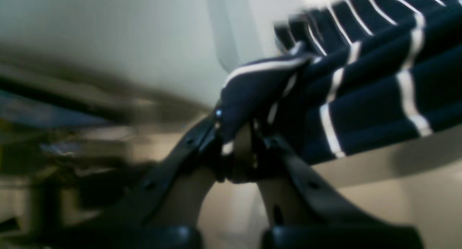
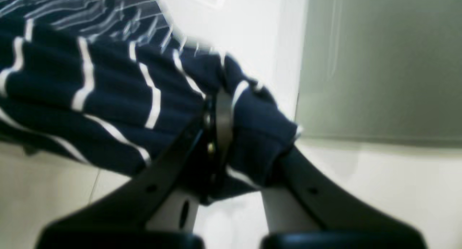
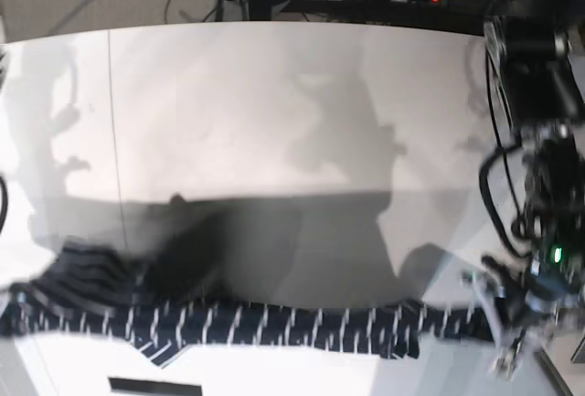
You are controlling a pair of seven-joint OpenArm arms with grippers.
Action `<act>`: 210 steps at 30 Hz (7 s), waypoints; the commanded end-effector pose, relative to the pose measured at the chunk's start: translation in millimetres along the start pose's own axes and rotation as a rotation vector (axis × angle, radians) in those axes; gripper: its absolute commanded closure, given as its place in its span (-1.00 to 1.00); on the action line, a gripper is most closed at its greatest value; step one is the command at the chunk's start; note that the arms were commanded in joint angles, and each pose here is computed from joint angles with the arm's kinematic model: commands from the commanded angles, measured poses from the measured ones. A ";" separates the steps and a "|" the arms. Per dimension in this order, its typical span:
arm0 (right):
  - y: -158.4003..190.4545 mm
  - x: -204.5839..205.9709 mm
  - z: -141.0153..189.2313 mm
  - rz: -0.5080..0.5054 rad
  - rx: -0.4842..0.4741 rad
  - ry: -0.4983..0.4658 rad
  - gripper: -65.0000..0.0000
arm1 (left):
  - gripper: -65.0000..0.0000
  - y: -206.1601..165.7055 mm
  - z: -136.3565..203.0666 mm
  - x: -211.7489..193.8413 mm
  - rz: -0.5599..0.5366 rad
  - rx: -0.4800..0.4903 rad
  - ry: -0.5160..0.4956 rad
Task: Layout the t-shirt on the table in an organized manner, then fold the t-shirt properly
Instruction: 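Lay the folded edge down with both grippers and smooth it, then release the shirt with both grippers, then grasp the shirt edge with both grippers and pull it apart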
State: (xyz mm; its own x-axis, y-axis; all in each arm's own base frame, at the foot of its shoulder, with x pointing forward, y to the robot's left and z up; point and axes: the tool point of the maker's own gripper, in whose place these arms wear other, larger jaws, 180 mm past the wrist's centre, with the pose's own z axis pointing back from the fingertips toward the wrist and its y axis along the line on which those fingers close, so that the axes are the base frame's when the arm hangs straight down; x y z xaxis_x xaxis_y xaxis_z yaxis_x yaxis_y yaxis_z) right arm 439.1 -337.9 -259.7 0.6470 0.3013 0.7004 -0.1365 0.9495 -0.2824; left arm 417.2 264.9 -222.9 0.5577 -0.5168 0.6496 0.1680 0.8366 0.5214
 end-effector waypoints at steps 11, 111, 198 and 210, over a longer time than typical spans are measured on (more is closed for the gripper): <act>38.3 -149.7 4.1 -0.096 0.010 0.280 1.00 | 1.00 -19.2 26.1 -184.0 0.025 -0.025 0.299; 95.2 -151.0 -62.4 0.021 0.221 0.348 0.96 | 1.00 -63.9 -38.5 -198.2 0.054 -0.019 0.410; 174.2 -339.4 135.0 -0.064 0.137 0.877 0.97 | 1.00 -117.3 -61.0 -161.2 0.166 -0.093 0.238; 137.2 -289.8 143.1 -0.029 -0.007 0.769 -0.13 | 1.00 -131.1 -84.0 -135.5 0.234 -0.136 0.198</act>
State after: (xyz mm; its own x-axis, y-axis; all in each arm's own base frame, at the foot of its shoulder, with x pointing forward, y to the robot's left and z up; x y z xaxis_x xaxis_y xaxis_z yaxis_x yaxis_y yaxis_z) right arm 121.6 -275.4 -414.6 0.9909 0.1268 0.0445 -0.1119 0.9617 -0.2501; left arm 370.8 242.1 -443.5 0.7785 -0.2713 0.5660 0.1314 0.9522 0.2757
